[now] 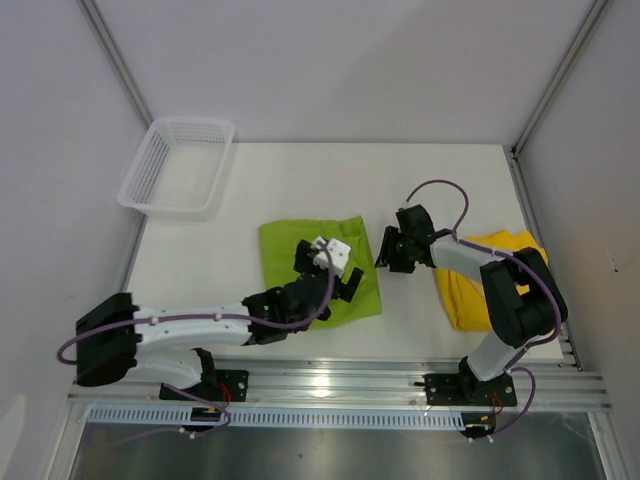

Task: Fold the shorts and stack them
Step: Fold the shorts

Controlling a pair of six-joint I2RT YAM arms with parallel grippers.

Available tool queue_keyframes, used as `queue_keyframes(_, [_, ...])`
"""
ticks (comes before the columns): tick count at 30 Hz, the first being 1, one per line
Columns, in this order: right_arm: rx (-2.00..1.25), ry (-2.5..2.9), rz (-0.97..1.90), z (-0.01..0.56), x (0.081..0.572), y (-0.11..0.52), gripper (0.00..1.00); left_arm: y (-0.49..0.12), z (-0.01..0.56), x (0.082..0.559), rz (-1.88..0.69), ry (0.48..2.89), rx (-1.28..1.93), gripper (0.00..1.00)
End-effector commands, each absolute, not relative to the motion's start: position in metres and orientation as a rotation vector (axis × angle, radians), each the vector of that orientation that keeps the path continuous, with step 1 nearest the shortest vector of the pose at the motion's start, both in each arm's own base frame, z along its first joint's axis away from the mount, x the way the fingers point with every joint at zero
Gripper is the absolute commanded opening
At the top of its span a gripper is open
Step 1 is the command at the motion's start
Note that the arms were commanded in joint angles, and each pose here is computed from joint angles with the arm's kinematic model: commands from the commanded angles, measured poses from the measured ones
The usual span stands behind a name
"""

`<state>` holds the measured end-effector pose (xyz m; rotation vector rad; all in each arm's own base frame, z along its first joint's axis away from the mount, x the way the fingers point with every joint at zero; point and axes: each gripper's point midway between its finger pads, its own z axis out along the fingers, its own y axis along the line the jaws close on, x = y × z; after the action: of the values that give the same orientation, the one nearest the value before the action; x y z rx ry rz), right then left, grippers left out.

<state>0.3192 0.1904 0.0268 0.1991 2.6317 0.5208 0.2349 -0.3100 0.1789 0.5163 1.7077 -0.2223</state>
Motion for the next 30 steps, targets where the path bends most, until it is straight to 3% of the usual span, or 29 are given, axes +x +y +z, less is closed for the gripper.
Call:
queue_keyframes(1, [0.234, 2.632, 0.4, 0.034, 0.316, 0.161, 0.5, -0.301, 0.222, 0.239, -0.447, 1.685, 0.364, 0.99])
queue_keyframes(7, [0.251, 2.554, 0.563, 0.062, 0.317, 0.166, 0.54, -0.264, 0.226, 0.249, -0.561, 1.712, 0.285, 0.99])
queue_keyframes(15, [0.186, 2.466, 1.093, 0.103, 0.292, 0.22, 0.73, -0.249, 0.211, 0.246, -0.57, 1.764, 0.277, 0.99])
queue_keyframes(30, [0.112, 2.496, 1.259, 0.088, 0.292, 0.259, 0.74, -0.251, 0.192, 0.248, -0.59, 1.839, 0.281, 0.99])
